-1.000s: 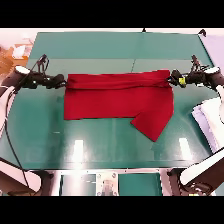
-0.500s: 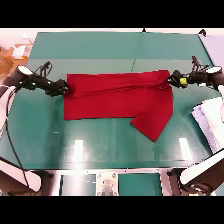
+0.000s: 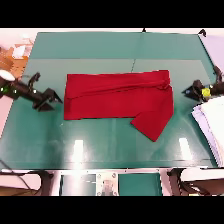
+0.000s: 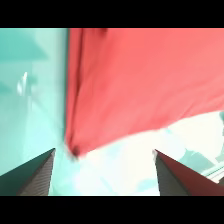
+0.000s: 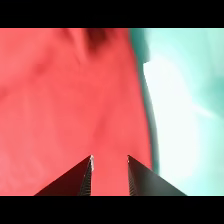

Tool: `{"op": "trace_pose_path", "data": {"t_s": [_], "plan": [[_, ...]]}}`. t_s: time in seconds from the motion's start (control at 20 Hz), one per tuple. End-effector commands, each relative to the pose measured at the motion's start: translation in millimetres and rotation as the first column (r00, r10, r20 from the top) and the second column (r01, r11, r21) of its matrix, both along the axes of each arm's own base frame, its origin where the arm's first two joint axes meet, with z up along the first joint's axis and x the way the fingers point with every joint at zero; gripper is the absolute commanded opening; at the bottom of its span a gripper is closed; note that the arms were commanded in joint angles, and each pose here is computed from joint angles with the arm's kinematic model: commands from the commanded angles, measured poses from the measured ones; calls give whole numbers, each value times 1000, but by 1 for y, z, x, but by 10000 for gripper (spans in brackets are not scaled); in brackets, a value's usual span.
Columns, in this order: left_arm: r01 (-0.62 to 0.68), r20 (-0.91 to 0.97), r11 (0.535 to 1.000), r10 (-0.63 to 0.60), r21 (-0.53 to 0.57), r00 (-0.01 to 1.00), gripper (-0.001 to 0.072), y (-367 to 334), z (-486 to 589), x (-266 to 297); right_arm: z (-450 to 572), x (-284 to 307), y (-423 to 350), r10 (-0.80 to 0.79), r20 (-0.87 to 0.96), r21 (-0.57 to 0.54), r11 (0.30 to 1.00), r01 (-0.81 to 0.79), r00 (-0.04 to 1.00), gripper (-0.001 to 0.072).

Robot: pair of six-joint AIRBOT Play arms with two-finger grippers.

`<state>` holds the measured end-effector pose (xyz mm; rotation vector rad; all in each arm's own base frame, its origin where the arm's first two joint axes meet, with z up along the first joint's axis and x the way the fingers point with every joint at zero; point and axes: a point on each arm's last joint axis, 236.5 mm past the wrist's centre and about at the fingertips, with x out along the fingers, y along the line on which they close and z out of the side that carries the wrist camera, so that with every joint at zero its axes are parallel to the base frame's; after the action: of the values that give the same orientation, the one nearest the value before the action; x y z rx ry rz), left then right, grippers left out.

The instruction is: Fold the shirts.

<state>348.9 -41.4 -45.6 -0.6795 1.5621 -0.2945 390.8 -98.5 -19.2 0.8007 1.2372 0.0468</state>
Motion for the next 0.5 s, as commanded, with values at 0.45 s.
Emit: {"op": "trace_pose_path", "data": {"t_s": [0.45], "plan": [[-341, 276, 939, 339, -41, 899, 559, -65, -28, -41, -84, -133, 61, -254, -117, 49, 964, 261, 960, 334]]}}
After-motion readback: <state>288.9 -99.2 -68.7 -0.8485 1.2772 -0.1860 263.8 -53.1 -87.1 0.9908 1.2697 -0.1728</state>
